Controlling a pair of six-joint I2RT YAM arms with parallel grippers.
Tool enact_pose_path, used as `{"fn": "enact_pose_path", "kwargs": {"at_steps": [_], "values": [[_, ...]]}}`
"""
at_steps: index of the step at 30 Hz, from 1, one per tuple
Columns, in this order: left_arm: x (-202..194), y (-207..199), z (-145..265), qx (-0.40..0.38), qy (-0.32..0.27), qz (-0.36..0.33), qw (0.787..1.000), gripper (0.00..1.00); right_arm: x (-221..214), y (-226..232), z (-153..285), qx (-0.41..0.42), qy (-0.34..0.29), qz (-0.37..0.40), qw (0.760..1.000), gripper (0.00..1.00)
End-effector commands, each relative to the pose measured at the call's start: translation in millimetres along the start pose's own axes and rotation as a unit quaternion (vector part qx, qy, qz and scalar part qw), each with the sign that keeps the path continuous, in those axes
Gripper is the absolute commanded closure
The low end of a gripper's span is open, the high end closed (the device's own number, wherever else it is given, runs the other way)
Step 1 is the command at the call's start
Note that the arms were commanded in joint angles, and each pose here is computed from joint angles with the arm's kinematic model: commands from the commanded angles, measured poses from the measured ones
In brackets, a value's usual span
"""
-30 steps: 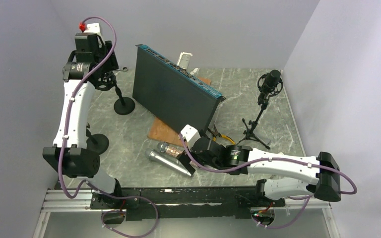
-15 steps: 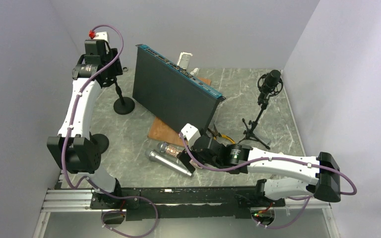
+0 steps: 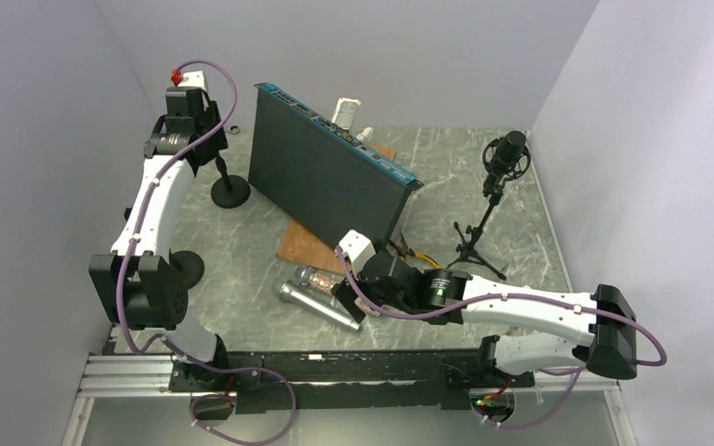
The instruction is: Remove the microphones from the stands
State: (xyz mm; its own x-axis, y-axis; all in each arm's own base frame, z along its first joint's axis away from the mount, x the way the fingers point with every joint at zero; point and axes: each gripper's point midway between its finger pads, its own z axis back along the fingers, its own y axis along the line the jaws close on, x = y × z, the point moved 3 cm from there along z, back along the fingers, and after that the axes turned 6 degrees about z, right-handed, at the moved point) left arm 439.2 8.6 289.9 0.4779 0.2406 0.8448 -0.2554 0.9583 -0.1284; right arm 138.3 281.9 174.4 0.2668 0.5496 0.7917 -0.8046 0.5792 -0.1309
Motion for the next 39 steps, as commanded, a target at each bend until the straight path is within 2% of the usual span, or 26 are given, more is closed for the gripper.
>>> {"fn": "enact_pose_path", "kwargs": {"at_steps": [1, 8, 14, 22, 32, 36, 39], "values": [[-40.9, 7.3, -12.5, 0.016, 0.055, -0.004, 0.998, 0.71, 10.4, 1.6, -2.3, 0.006, -0.021, -0.001, 1.000, 0.00], [-64.7, 12.1, -24.6, 0.011, 0.081, 0.006, 0.997, 0.73, 7.8, 2.0, -3.0, 0.008, -0.017, -0.003, 1.000, 0.00], [-88.6, 21.3, -32.5, -0.006, 0.122, 0.047, 0.991, 0.76, 5.9, 1.0, -1.4, 0.007, -0.017, -0.006, 1.000, 0.00], [-89.7, 19.0, -26.5, -0.019, 0.129, 0.050, 0.990, 0.76, 6.8, 2.7, -2.7, 0.012, -0.018, -0.003, 1.000, 0.00], [-142.4, 22.5, -48.1, -0.013, 0.201, 0.055, 0.978, 0.75, 11.4, 4.1, -1.1, 0.018, -0.024, -0.002, 1.000, 0.00], [-138.3, 23.1, -49.6, -0.010, 0.199, 0.053, 0.979, 0.74, 15.7, 2.9, 0.2, 0.015, -0.027, -0.001, 1.000, 0.00], [-119.9, 21.7, -46.4, -0.011, 0.179, 0.047, 0.983, 0.68, 18.3, 1.5, 0.1, 0.011, -0.027, -0.001, 1.000, 0.00]]}}
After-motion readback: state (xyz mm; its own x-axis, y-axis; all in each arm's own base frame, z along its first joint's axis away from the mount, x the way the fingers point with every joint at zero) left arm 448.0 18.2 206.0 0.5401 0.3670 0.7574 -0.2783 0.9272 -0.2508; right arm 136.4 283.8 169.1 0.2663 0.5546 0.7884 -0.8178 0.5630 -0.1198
